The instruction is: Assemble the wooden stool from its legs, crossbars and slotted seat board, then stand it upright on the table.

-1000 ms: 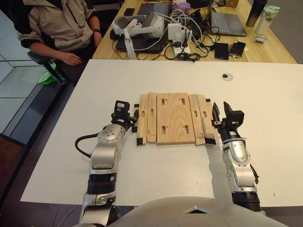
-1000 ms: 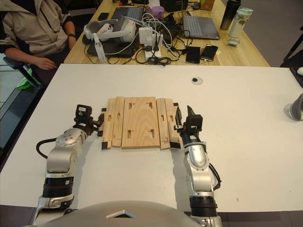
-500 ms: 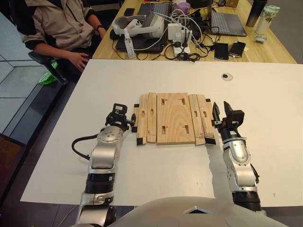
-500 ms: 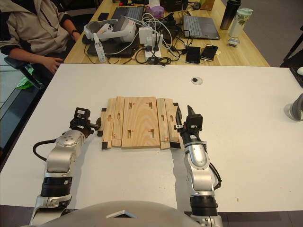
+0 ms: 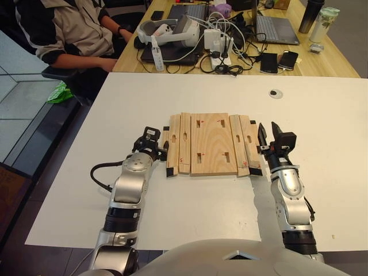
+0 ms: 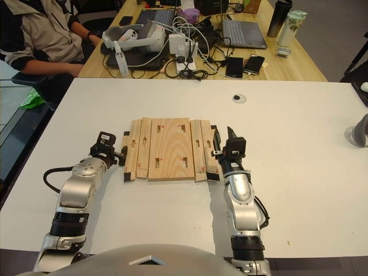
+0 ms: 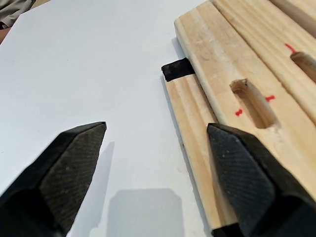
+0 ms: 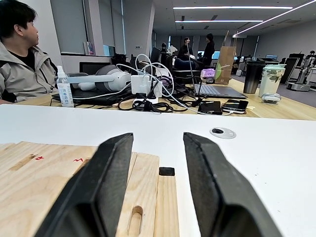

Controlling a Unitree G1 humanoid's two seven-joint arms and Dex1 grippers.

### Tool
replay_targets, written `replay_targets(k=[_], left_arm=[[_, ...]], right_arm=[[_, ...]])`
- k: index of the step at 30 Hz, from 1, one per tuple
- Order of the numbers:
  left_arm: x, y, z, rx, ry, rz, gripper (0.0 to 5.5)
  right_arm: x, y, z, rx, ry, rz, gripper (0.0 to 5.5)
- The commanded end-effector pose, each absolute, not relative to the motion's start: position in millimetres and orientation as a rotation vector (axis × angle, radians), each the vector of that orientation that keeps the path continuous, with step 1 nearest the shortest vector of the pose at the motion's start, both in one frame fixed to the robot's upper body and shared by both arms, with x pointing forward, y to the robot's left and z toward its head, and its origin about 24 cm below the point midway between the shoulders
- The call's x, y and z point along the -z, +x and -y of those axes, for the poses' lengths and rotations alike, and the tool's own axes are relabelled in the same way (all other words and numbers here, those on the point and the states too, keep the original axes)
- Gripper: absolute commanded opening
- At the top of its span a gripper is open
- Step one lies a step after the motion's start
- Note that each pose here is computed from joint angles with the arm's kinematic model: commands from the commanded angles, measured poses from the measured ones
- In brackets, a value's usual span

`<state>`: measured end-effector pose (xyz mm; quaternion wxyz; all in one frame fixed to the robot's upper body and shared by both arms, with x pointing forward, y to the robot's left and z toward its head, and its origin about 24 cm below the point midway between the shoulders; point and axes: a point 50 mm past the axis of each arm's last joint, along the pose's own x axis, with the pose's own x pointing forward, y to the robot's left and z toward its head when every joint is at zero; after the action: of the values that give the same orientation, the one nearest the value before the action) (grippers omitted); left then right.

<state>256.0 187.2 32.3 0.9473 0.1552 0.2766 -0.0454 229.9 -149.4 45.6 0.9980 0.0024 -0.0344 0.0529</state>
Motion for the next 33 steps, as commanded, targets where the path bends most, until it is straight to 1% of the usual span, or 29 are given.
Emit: replay_targets(k=[1, 6, 10, 12, 15, 17, 19, 23, 25, 28, 33], left_arm=[[-15.5, 242.4, -199.8, 0.081, 0.336, -0.682, 3.81], [-18.2, 240.4, -217.4, 0.035, 0.366, -0.689, 3.81], [-26.9, 246.3, -218.1, 0.028, 0.36, -0.652, 3.81], [-32.7, 249.4, -213.1, 0.026, 0.297, -0.626, 3.81], [-43.8, 257.9, -201.4, -0.035, 0.059, -0.577, 3.81], [-47.5, 261.5, -199.3, -0.094, -0.036, -0.565, 3.81], [-46.7, 261.8, -200.6, -0.143, -0.061, -0.574, 3.81], [-38.2, 257.8, -203.5, -0.174, -0.007, -0.62, 3.81], [-30.4, 254.1, -202.3, -0.153, 0.047, -0.662, 3.81], [-19.6, 247.9, -197.7, -0.131, 0.044, -0.705, 3.81], [-15.9, 244.5, -196.9, -0.135, 0.02, -0.714, 3.81]], right_arm=[[-44.3, 231.4, 151.1, -0.106, 0.005, 0.053, 1.88], [-44.9, 231.9, 152.1, -0.107, 0.0, 0.054, 1.88], [-45.1, 232.6, 153.5, -0.106, -0.004, 0.053, 1.88], [-45.3, 233.3, 153.8, -0.106, -0.004, 0.053, 1.88], [-45.5, 234.2, 154.0, -0.104, -0.004, 0.054, 1.88], [-45.8, 234.3, 153.2, -0.106, -0.005, 0.056, 1.88], [-46.0, 234.7, 152.5, -0.109, -0.005, 0.057, 1.88], [-46.1, 235.5, 152.2, -0.107, -0.003, 0.059, 1.88], [-46.0, 235.7, 151.8, -0.106, -0.003, 0.059, 1.88], [-45.9, 235.7, 151.1, -0.108, -0.002, 0.06, 1.88], [-45.0, 235.0, 151.0, -0.105, -0.002, 0.059, 1.88]])
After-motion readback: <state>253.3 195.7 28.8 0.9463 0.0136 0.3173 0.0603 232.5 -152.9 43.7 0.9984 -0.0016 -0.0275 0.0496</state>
